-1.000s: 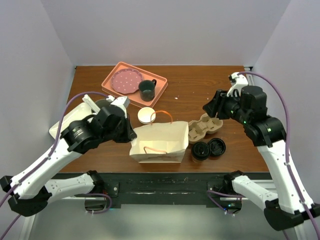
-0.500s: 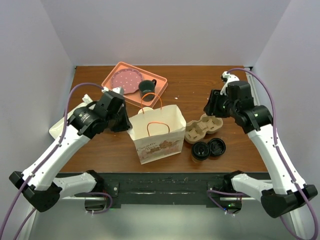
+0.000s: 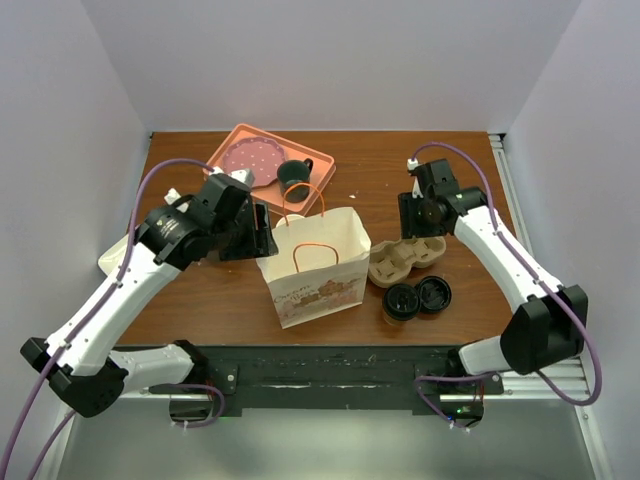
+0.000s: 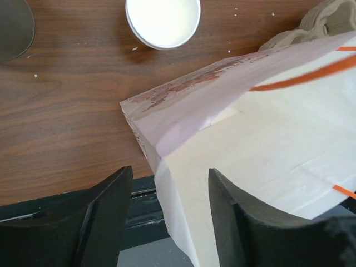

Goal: Pack the takeout coffee

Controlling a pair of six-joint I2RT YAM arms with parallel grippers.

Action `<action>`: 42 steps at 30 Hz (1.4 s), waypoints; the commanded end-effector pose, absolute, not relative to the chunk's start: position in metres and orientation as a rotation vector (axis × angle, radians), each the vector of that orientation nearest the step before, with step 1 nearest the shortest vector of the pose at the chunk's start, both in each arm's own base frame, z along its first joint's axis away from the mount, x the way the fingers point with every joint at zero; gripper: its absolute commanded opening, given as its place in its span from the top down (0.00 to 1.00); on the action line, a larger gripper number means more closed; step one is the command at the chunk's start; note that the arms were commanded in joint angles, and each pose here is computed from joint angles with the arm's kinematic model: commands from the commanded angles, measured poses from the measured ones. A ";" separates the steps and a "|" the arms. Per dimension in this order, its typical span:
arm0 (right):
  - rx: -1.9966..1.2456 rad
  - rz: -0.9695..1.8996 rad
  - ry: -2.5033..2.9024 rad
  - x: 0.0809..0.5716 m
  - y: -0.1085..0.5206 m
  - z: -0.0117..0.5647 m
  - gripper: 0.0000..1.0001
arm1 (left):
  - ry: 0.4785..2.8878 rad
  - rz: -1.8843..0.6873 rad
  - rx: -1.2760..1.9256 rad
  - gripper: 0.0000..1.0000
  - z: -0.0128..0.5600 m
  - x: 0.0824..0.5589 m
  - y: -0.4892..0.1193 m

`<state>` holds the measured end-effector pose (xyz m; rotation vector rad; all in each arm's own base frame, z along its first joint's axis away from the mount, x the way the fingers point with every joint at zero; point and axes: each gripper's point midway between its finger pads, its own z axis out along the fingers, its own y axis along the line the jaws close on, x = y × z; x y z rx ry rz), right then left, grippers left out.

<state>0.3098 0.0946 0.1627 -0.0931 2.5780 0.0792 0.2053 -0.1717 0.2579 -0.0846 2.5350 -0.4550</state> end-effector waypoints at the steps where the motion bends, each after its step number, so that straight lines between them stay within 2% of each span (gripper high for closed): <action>1: -0.160 0.045 2.563 0.323 0.090 0.153 0.45 | 2.514 -0.508 -0.014 0.33 0.277 0.198 -0.172; 8: -0.259 0.076 2.649 0.321 0.090 0.124 0.44 | 2.469 -0.506 0.011 0.18 0.289 0.191 -0.162; 11: -0.300 0.098 2.681 0.319 0.093 0.113 0.44 | 2.444 -0.510 0.008 0.14 0.294 0.189 -0.159; 22: -0.297 0.090 2.726 0.316 0.092 0.094 0.46 | 2.430 -0.472 -0.014 0.09 0.292 0.185 -0.147; 42: -0.336 0.153 2.715 0.317 0.101 0.089 0.47 | 2.440 -0.473 -0.032 0.08 0.282 0.178 -0.143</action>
